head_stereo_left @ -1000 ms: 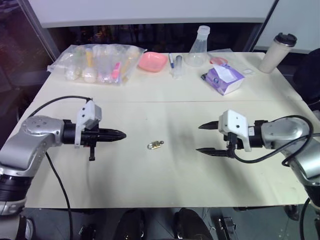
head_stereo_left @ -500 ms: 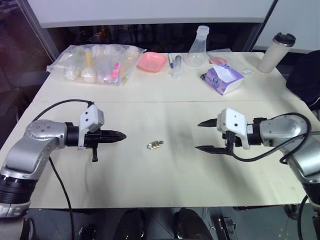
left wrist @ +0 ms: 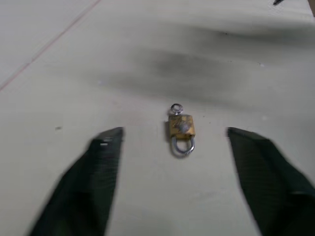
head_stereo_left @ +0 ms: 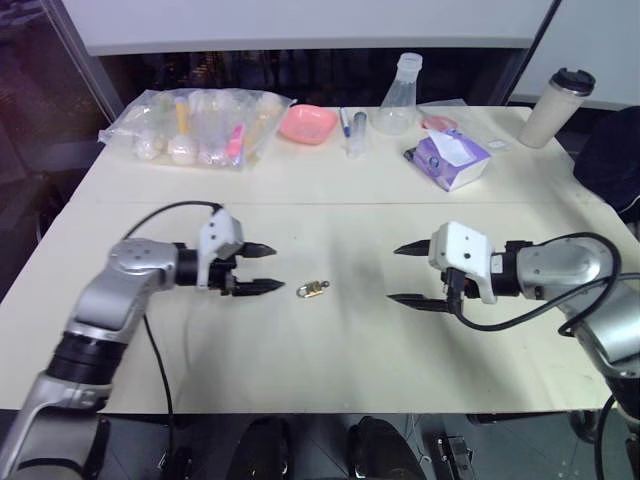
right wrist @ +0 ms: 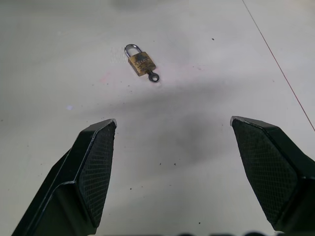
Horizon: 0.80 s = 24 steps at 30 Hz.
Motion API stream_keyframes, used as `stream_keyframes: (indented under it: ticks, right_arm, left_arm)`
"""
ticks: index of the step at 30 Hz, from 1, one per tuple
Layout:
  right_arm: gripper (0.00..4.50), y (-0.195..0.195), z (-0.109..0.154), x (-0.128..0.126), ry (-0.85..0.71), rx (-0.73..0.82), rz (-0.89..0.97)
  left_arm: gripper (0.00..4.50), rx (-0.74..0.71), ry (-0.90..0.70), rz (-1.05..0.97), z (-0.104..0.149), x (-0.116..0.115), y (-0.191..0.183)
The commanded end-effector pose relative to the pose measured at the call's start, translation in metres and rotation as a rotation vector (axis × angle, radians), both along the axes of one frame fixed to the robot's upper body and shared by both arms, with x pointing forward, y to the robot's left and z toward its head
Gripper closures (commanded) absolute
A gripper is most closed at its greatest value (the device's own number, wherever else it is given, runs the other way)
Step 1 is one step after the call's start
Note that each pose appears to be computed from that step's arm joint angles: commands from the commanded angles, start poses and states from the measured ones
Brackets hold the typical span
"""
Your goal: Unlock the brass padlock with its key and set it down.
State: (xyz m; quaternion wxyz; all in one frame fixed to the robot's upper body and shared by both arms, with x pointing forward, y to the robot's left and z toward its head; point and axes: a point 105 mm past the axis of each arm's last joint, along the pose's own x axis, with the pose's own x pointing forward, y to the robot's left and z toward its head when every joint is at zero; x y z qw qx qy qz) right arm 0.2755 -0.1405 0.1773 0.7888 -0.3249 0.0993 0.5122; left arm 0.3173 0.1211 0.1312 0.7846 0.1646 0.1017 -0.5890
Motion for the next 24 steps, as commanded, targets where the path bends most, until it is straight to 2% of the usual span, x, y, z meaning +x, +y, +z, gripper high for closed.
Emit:
stream_keyframes:
  ticks: [1,5,11,15,16,17,23,24]
  right_arm:
    - [0.63,0.001,0.011,-0.005,-0.055,0.011,-0.011]
    - [0.63,0.0,0.009,-0.01,-0.057,0.009,-0.034]
    - [0.63,-0.003,0.009,-0.015,-0.062,0.005,-0.069]
    - [0.63,-0.004,0.01,-0.017,-0.068,0.007,-0.082]
    - [0.63,-0.004,0.01,-0.017,-0.069,0.008,-0.084]
    - [0.63,-0.004,0.01,-0.017,-0.07,0.007,-0.084]
    - [0.63,-0.003,0.01,-0.015,-0.076,0.004,-0.082]
    - [0.63,-0.003,0.011,-0.015,-0.077,0.005,-0.08]
  left_arm:
    - [0.03,0.041,-0.03,-0.055,-0.009,0.004,-0.014]
    - [0.03,0.111,-0.075,-0.049,-0.03,0.016,-0.025]
    - [0.03,0.132,-0.115,0.006,-0.045,0.032,-0.035]
    - [0.03,0.151,-0.102,-0.005,-0.055,0.034,-0.042]
    - [0.59,0.149,-0.1,-0.007,-0.056,0.034,-0.044]
    - [0.88,0.151,-0.1,-0.008,-0.057,0.035,-0.044]
    - [3.52,0.177,-0.1,-0.026,-0.06,0.033,-0.042]
    - [3.77,0.181,-0.098,-0.029,-0.061,0.032,-0.04]
